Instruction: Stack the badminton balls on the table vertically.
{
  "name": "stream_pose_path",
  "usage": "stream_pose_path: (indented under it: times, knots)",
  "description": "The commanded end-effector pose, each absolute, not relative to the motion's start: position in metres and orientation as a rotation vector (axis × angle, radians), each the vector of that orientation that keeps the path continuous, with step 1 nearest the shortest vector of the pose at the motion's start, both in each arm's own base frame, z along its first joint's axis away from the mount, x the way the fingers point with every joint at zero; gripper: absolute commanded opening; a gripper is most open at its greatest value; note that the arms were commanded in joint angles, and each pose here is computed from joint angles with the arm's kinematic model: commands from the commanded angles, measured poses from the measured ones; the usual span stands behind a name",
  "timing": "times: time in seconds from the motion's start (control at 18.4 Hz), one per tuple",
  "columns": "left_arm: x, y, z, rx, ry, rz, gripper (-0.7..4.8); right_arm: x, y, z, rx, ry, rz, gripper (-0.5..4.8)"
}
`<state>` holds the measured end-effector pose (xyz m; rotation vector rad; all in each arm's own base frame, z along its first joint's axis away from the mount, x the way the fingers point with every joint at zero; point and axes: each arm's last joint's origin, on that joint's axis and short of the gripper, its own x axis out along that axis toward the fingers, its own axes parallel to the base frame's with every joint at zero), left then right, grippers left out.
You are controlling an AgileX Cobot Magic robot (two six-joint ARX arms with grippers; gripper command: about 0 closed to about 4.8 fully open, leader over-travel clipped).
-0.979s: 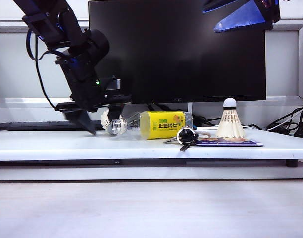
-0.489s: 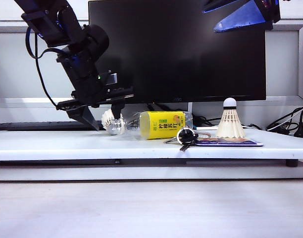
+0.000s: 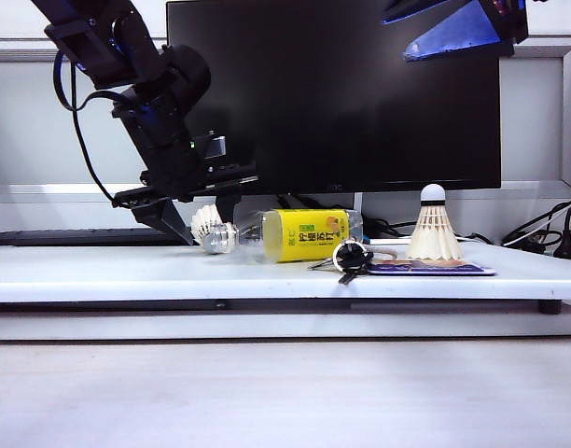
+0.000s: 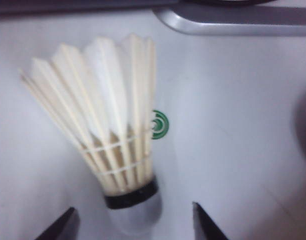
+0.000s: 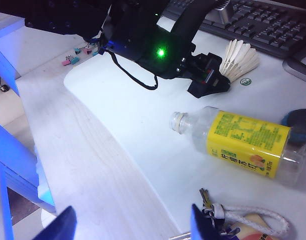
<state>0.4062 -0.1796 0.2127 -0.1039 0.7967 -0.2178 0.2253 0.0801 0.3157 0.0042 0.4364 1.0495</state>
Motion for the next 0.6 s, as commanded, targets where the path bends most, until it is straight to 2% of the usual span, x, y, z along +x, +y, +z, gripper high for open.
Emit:
stream_pose_path:
  times: [0.05, 0.22, 0.6]
  knots:
    - [0.406, -0.185, 0.214, -0.086, 0.774, -0.206, 3.03, 0.225, 0.080, 0.319, 0.002, 0.418, 1.057, 2.92]
    - [0.403, -0.196, 0.210, -0.040, 0.755, -0.187, 3.02, 0.225, 0.080, 0.319, 0.003, 0.419, 1.056, 2.92]
    - [0.403, -0.197, 0.211, -0.017, 0.729, -0.129, 2.93, 0.225, 0.080, 0.319, 0.003, 0.418, 1.059, 2.92]
